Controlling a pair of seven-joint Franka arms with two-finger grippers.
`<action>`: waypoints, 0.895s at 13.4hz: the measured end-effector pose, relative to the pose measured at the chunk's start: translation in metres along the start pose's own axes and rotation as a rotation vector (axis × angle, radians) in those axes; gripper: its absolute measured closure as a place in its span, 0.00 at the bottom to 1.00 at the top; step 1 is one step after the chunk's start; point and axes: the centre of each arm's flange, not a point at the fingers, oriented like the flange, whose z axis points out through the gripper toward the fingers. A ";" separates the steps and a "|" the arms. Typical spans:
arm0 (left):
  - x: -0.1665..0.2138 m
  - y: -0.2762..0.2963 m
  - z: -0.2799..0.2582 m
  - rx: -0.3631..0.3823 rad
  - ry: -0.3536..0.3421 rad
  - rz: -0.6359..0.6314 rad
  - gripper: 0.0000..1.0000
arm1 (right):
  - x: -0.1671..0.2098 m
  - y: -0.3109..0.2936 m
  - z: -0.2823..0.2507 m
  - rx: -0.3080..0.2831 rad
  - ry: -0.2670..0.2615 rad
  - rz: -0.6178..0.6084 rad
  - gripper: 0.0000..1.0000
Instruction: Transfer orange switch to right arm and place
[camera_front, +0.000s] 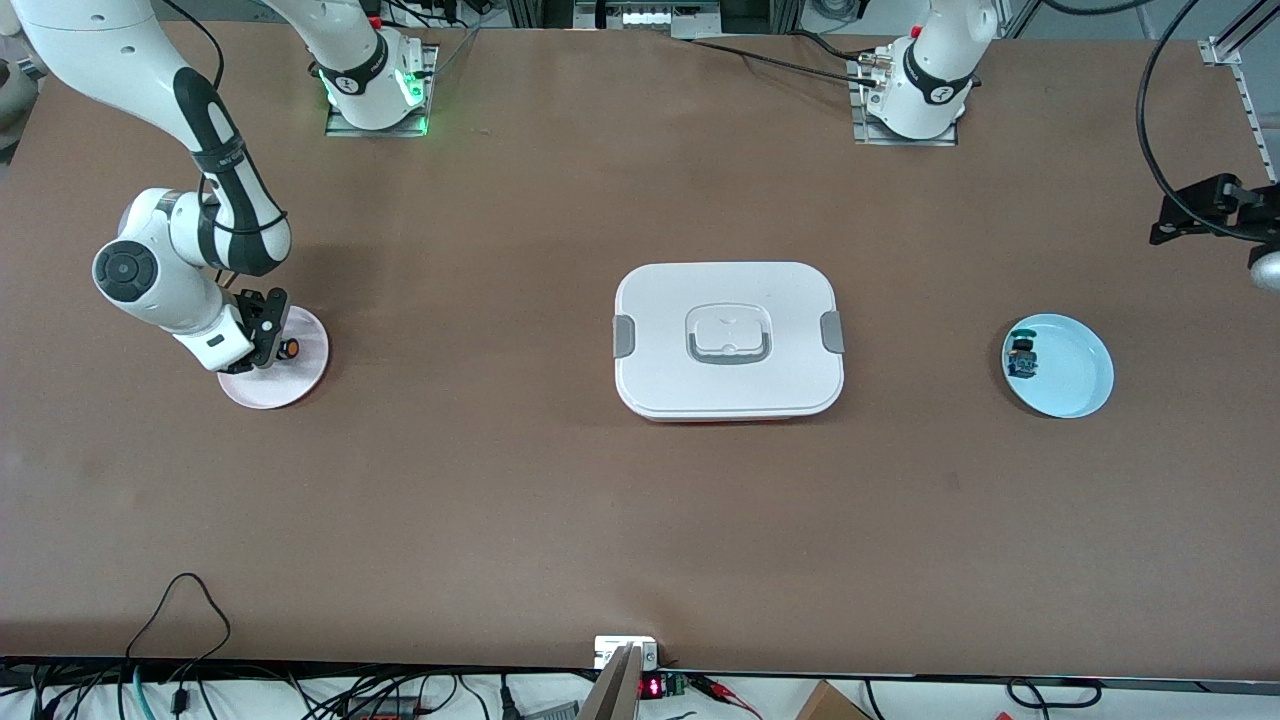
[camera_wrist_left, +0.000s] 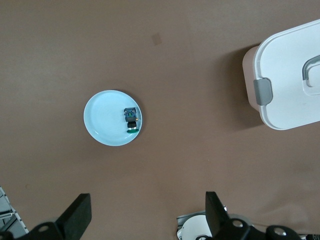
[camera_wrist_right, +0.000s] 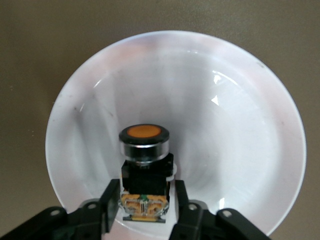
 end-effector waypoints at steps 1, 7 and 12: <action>-0.011 0.005 0.006 0.011 0.013 -0.013 0.00 | -0.001 0.000 -0.005 -0.001 0.003 0.006 0.33; -0.036 0.017 0.053 0.024 0.029 -0.150 0.00 | -0.002 0.029 -0.113 -0.042 0.109 0.110 0.00; -0.021 0.015 0.091 -0.014 0.057 -0.206 0.00 | 0.015 0.043 -0.212 0.093 0.124 0.492 0.00</action>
